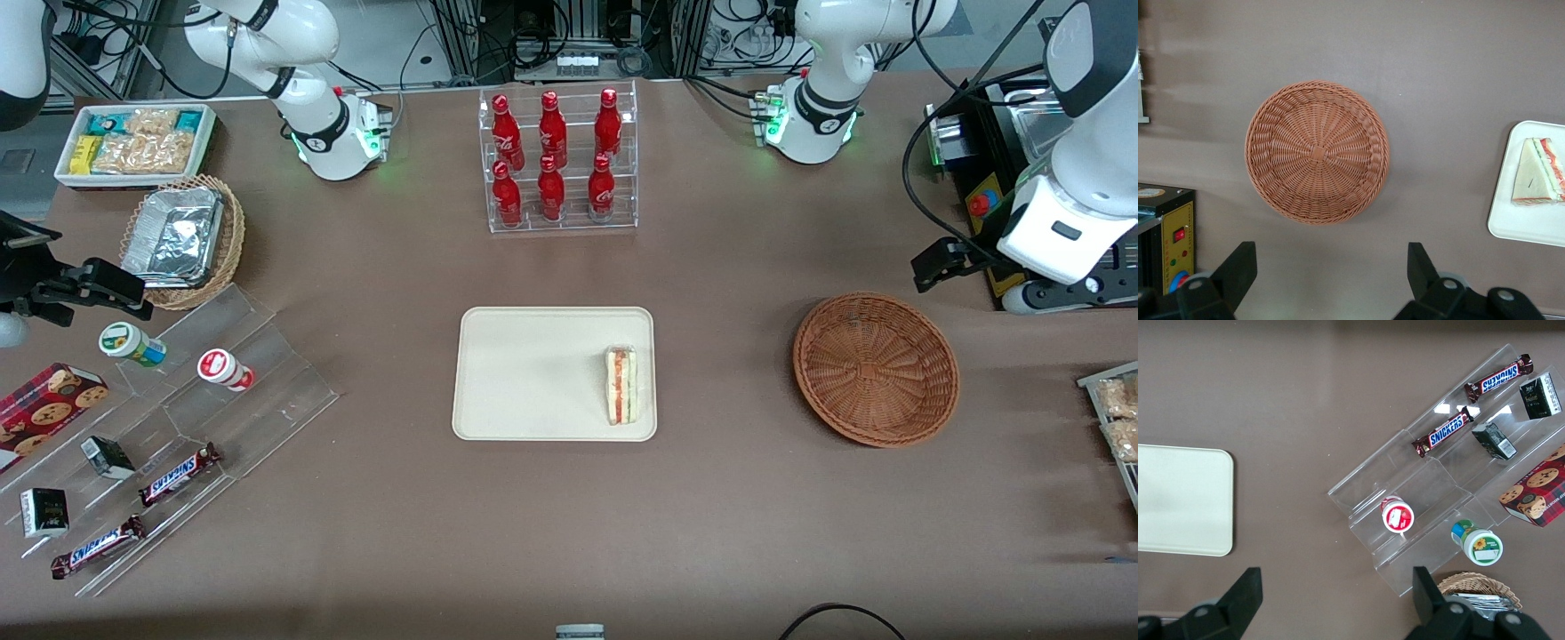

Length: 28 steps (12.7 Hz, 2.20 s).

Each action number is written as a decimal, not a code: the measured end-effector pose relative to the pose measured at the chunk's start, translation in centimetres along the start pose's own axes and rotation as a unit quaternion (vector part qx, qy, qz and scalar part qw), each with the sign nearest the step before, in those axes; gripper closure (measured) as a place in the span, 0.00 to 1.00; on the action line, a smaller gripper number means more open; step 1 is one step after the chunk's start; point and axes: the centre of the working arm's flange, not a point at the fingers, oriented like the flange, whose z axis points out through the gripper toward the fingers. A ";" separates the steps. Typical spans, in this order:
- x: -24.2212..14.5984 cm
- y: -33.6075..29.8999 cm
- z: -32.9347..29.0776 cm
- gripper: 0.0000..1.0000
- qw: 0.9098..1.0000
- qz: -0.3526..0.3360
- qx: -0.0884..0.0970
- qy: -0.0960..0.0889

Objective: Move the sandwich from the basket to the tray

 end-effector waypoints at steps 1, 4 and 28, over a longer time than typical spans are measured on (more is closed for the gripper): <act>-0.1 -0.1 0.0 0.00 1.000 0.005 0.001 -0.003; -0.6 -0.2 0.1 0.00 1.000 0.009 0.003 -0.017; -1.7 0.3 -1.4 0.00 1.000 0.010 -0.023 -0.018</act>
